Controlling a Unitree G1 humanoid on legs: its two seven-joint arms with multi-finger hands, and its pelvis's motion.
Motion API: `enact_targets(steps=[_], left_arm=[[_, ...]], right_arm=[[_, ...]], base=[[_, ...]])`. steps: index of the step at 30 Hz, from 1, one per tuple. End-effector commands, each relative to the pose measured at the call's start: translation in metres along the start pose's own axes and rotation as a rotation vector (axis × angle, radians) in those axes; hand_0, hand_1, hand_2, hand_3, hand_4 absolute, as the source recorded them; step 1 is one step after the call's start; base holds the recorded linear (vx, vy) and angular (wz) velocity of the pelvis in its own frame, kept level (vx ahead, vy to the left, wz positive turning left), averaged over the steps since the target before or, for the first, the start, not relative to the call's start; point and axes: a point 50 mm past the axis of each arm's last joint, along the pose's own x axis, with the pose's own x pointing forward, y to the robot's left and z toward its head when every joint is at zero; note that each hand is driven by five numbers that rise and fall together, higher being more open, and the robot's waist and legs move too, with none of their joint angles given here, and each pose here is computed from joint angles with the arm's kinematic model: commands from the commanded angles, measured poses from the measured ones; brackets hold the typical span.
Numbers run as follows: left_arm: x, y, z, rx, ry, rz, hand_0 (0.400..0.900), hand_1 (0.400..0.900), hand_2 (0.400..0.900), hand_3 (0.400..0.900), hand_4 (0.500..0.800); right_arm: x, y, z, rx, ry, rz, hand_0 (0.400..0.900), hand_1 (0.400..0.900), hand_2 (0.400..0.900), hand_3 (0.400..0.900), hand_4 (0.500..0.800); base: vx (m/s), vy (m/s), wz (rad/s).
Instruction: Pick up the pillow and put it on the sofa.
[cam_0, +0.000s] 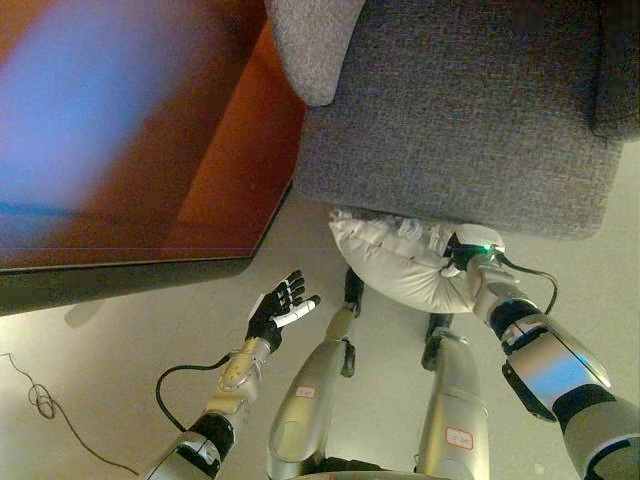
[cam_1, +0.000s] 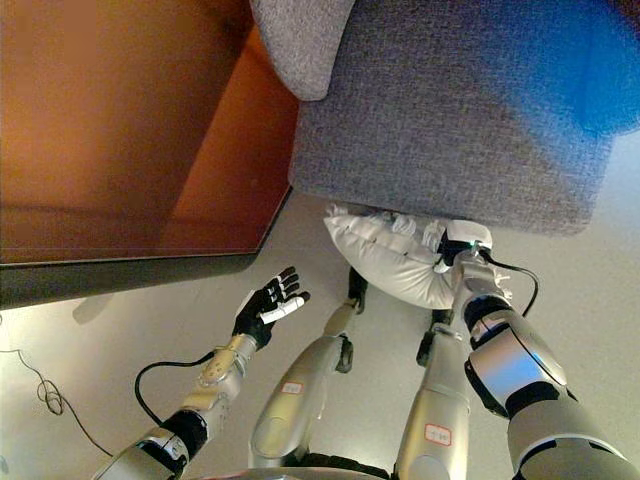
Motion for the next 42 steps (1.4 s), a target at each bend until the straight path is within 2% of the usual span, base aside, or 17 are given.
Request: enact_targets(steps=[1, 8, 16, 19, 24, 26, 27, 31, 35, 36, 42], left_arm=[[0.013, -0.002, 0.031, -0.003, -0.151, -0.021, 0.900, 0.900, 0.900, 0.900, 0.800], [0.009, 0.009, 0.026, 0.016, -0.116, -0.016, 0.900, 0.900, 0.900, 0.900, 0.800], [-0.001, 0.034, 0.015, 0.069, -0.016, 0.018, 0.900, 0.900, 0.900, 0.900, 0.800], [-0.013, 0.042, 0.003, 0.085, 0.054, 0.042, 0.900, 0.900, 0.900, 0.900, 0.800], [-0.041, 0.056, -0.025, 0.120, 0.171, 0.094, 0.900, 0.900, 0.900, 0.900, 0.800], [-0.045, 0.057, -0.028, 0.121, 0.186, 0.101, 0.900, 0.900, 0.900, 0.900, 0.800], [-0.058, 0.063, -0.039, 0.119, 0.231, 0.127, 0.900, 0.900, 0.900, 0.900, 0.800], [-0.074, 0.072, -0.051, 0.105, 0.288, 0.166, 0.900, 0.900, 0.900, 0.900, 0.800], [-0.086, 0.079, -0.058, 0.092, 0.321, 0.194, 0.900, 0.900, 0.900, 0.900, 0.800], [-0.091, 0.082, -0.061, 0.093, 0.336, 0.207, 0.900, 0.900, 0.900, 0.900, 0.800], [-0.096, 0.094, -0.061, 0.098, 0.370, 0.243, 0.900, 0.900, 0.900, 0.900, 0.800]], right_arm=[[0.007, -0.061, -0.009, -0.053, 0.025, -0.162, 0.400, 0.400, 0.400, 0.400, 0.500], [0.005, -0.043, 0.007, 0.039, -0.078, -0.157, 0.400, 0.400, 0.400, 0.400, 0.500], [-0.011, 0.002, 0.028, 0.203, -0.293, -0.106, 0.400, 0.400, 0.400, 0.400, 0.500], [-0.026, 0.016, 0.032, 0.271, -0.362, -0.075, 0.400, 0.400, 0.400, 0.400, 0.500], [-0.065, 0.036, 0.029, 0.345, -0.487, -0.051, 0.400, 0.400, 0.400, 0.400, 0.500], [-0.070, 0.038, 0.026, 0.347, -0.498, -0.047, 0.400, 0.400, 0.400, 0.400, 0.500], [-0.085, 0.038, 0.019, 0.356, -0.550, -0.047, 0.400, 0.400, 0.400, 0.400, 0.500], [-0.101, 0.016, 0.010, 0.362, -0.628, -0.075, 0.400, 0.400, 0.400, 0.400, 0.500], [-0.110, -0.018, 0.001, 0.361, -0.694, -0.140, 0.400, 0.400, 0.400, 0.400, 0.500], [-0.112, -0.037, -0.004, 0.366, -0.712, -0.184, 0.400, 0.400, 0.400, 0.400, 0.500], [-0.111, -0.111, -0.014, 0.360, -0.708, -0.364, 0.400, 0.400, 0.400, 0.400, 0.500]], base=[[0.000, 0.000, 0.00], [-0.010, -0.008, -0.08], [0.059, -0.071, -0.15], [0.155, -0.103, -0.10], [0.144, -0.079, -0.11], [0.138, -0.040, -0.12], [0.189, -0.039, -0.17], [0.157, -0.015, -0.19], [0.079, -0.007, -0.10], [0.065, -0.023, -0.04], [0.053, -0.033, 0.04]])
